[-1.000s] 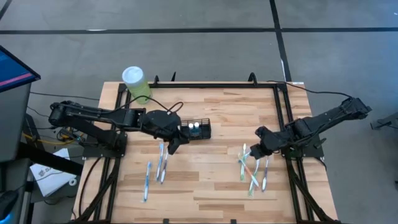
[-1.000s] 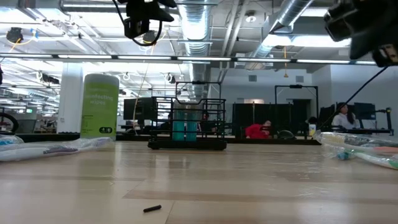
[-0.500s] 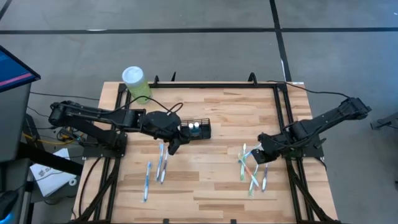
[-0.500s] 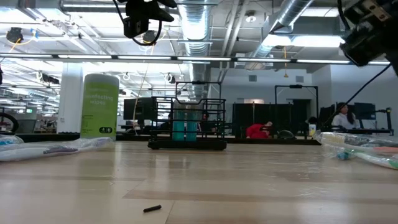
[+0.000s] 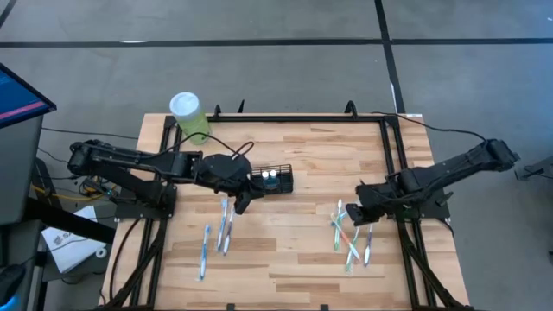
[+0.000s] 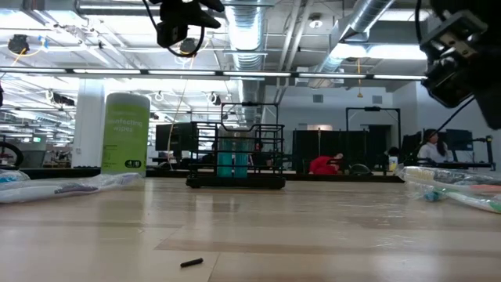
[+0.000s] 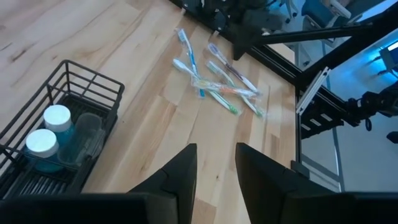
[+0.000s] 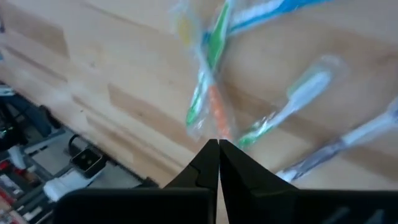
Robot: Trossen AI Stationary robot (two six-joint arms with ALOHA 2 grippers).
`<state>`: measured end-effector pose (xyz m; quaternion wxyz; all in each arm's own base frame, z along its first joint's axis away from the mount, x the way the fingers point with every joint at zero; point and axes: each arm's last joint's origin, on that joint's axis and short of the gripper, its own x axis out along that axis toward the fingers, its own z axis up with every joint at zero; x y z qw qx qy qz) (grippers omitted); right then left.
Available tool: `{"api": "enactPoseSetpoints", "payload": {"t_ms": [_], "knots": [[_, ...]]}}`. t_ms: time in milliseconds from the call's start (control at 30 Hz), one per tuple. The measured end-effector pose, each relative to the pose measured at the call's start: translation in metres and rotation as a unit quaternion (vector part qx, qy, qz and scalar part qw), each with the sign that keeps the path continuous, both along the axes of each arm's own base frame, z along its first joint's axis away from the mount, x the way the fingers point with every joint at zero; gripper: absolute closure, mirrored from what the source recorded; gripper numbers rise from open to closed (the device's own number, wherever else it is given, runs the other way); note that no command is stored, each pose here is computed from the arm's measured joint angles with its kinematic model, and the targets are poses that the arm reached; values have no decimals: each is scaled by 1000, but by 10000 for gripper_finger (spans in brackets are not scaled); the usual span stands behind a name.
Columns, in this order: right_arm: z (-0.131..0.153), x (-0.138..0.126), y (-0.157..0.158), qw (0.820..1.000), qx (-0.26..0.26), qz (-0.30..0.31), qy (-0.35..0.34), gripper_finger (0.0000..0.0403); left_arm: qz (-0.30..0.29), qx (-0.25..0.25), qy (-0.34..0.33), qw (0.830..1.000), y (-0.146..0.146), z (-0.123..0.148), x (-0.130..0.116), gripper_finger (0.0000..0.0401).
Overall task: Pick & Place toothbrushing station
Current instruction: Put the top right blue toothbrush into the black mesh organizer
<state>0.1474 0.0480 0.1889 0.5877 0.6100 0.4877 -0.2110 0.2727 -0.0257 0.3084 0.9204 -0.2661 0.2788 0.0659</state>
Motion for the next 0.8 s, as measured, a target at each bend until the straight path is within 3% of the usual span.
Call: {"api": "enactPoseSetpoints", "payload": {"t_ms": [167, 633, 800], "knots": [[-11, -3, -9, 1000, 2, -2, 18, 374, 2, 2, -5, 1000, 0, 1, 1, 295], [-31, -10, -35, 988, 47, -124, 82, 233, 11, 37, -34, 999, -8, 5, 2, 295], [-37, -12, -47, 981, 50, -166, 89, 203, 8, 40, -41, 998, -9, 7, 3, 295]]}}
